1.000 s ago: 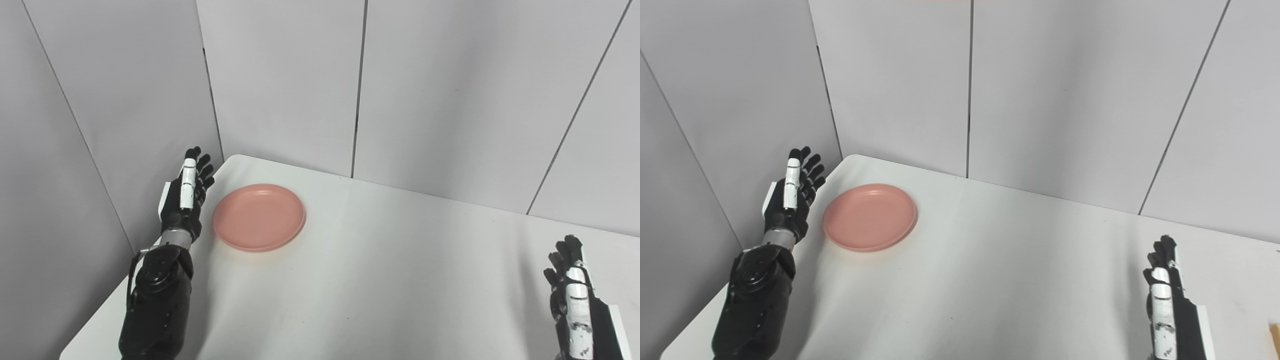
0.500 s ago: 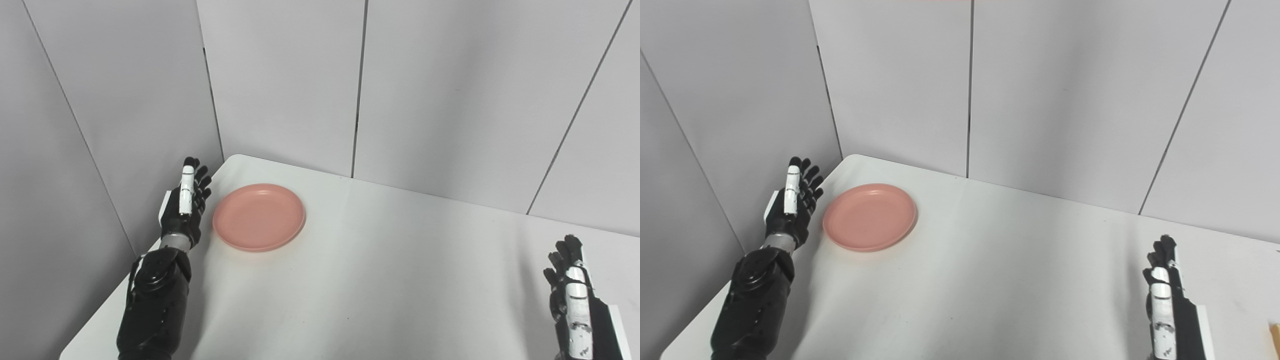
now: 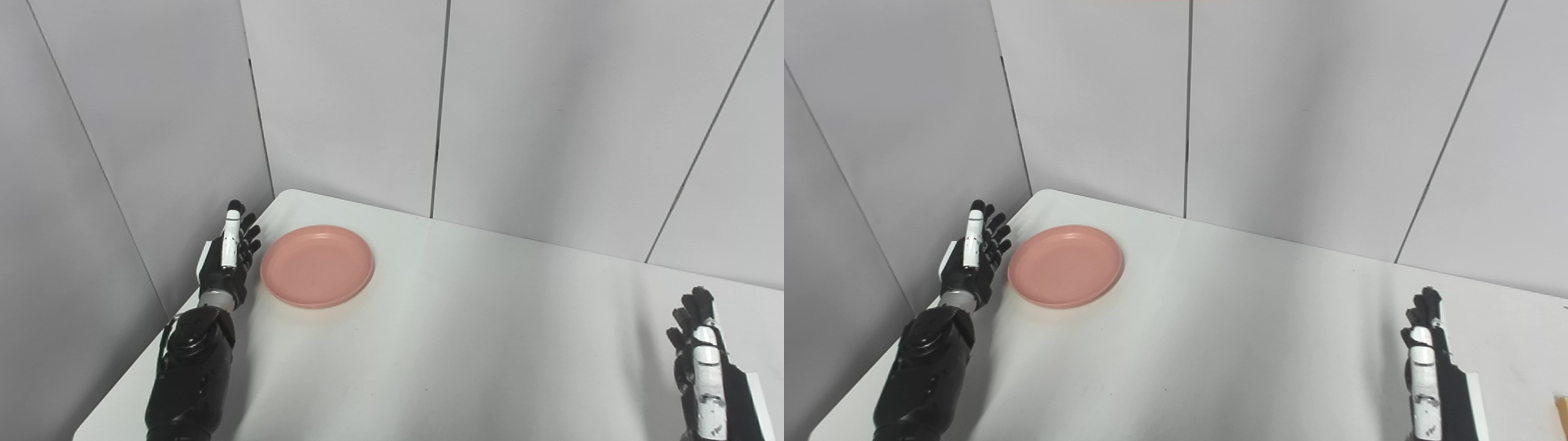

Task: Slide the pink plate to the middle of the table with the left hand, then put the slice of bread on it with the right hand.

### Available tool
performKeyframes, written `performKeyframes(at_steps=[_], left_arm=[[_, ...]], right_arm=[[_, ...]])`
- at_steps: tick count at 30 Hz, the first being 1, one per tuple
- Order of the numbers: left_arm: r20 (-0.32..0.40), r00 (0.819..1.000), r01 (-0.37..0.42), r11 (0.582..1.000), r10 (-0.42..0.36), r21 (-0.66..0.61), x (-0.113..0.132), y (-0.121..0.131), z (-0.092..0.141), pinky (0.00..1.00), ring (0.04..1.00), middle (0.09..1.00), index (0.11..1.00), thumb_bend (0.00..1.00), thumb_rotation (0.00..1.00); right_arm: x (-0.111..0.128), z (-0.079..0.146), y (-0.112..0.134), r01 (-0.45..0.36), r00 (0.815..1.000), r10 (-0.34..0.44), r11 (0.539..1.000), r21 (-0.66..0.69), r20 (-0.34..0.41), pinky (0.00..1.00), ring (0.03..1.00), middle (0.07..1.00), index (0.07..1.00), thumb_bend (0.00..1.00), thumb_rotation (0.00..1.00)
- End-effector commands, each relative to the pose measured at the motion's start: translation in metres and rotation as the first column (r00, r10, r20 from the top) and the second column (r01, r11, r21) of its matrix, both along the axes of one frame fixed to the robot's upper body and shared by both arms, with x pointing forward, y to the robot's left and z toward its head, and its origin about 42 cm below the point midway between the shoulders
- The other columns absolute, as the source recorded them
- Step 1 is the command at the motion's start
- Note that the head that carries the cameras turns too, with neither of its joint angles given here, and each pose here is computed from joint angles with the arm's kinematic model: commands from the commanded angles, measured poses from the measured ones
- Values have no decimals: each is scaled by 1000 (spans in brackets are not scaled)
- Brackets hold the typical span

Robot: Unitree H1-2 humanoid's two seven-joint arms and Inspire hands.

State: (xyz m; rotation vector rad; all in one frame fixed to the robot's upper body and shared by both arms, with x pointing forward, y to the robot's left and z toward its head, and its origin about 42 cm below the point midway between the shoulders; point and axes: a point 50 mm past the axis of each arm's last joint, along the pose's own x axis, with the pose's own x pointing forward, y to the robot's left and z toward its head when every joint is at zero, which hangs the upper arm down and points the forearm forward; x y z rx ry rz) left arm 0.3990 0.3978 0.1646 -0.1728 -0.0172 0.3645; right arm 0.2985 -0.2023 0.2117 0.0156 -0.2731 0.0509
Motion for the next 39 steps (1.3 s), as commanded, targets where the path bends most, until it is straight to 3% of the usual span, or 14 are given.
performKeyframes(at_steps=[1,5,9,14,19,33,39], left_arm=[[72,997,-6,999,3,41,11,0,24,953,942,945,944,728,961],[55,998,35,999,-37,41,12,-13,19,952,945,943,941,714,971],[46,990,128,990,-131,60,12,-37,11,973,966,962,963,734,954],[13,973,227,972,-228,51,14,-63,4,954,962,964,973,752,968],[3,957,289,957,-289,35,10,-85,-2,930,941,939,929,755,964],[-19,893,449,893,-449,8,0,-151,1,933,943,937,938,740,941],[-18,848,530,848,-530,6,6,-178,-3,969,960,954,959,724,976]], right_arm=[[1,18,2,-9,998,8,1000,14,66,1000,1000,1000,1000,126,1000],[1,20,2,-14,998,13,1000,10,68,1000,1000,1000,1000,124,1000],[1,20,2,-16,998,15,1000,17,68,1000,1000,1000,1000,131,1000],[0,20,2,-13,997,12,1000,17,74,1000,1000,1000,1000,123,1000],[0,20,2,-25,997,23,999,26,71,1000,1000,1000,1000,129,1000],[3,8,4,-1,998,0,1000,23,60,1000,1000,1000,1000,205,1000],[5,1,7,-5,998,3,1000,26,59,1000,995,1000,1000,272,1000]])
